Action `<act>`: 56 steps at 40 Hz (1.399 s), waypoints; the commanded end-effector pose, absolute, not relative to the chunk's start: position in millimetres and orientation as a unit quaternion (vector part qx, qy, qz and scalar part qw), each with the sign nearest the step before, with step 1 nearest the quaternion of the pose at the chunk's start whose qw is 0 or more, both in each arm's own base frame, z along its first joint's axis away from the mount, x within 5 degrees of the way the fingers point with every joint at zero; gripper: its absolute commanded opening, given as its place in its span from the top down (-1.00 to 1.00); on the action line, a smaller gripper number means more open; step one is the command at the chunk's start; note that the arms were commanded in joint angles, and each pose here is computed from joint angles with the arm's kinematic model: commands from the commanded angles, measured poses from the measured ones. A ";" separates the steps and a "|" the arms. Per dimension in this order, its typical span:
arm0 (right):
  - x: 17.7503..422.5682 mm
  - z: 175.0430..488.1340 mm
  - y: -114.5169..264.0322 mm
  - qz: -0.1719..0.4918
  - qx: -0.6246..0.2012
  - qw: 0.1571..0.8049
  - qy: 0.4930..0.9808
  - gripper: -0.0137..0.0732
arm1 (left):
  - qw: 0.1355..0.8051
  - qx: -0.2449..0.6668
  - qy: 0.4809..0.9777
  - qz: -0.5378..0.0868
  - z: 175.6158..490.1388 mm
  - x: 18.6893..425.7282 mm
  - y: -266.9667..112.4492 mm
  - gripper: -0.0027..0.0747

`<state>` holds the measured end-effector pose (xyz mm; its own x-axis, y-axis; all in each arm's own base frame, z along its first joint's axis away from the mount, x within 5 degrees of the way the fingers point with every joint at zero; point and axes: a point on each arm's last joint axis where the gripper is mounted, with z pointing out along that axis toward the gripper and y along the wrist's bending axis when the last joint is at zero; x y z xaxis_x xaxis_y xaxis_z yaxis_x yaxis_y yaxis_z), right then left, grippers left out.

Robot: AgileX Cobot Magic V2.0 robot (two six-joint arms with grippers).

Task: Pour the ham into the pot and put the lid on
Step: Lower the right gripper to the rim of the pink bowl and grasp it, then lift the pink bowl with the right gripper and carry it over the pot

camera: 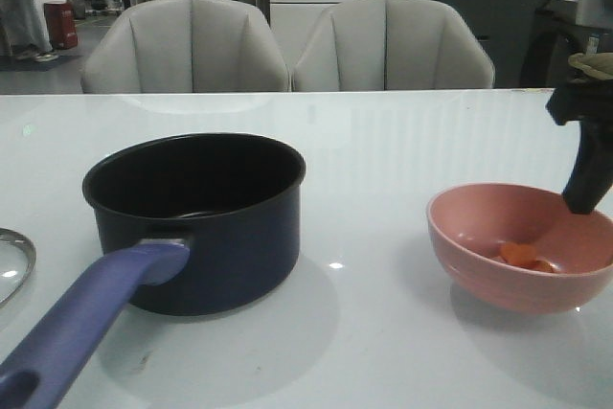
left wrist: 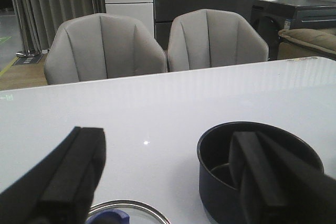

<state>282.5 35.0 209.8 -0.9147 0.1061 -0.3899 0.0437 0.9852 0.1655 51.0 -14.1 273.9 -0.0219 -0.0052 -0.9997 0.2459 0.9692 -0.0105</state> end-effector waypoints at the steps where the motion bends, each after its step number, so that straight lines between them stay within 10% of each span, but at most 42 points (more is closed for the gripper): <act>1: 297.8 219.8 34.9 0.083 0.045 0.228 0.969 -0.40 | 0.725 0.079 0.677 -0.097 288.6 50.3 -13.7 -0.42; 10: 312.8 197.2 36.5 0.081 0.050 0.193 0.977 -0.32 | 0.725 0.079 0.677 -0.097 288.6 50.3 -13.7 -0.42; 18: 314.5 189.8 36.8 0.081 0.052 0.182 0.979 0.39 | 0.725 0.079 0.677 -0.097 288.6 50.3 -13.7 -0.42; 33: 309.0 204.2 42.2 0.101 0.045 0.164 0.980 0.37 | 0.726 0.079 0.676 -0.097 288.8 50.3 -13.7 -0.42; 56: 263.3 327.7 141.3 0.163 -0.183 0.513 0.822 0.37 | 0.726 0.079 0.676 -0.097 288.8 50.3 -13.7 -0.42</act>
<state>262.4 130.5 293.9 -0.6030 -0.1989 -0.7725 -0.4370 0.8926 0.1112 51.0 -14.1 273.9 -0.0219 -0.0052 -0.9997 0.2459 0.9692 -0.0105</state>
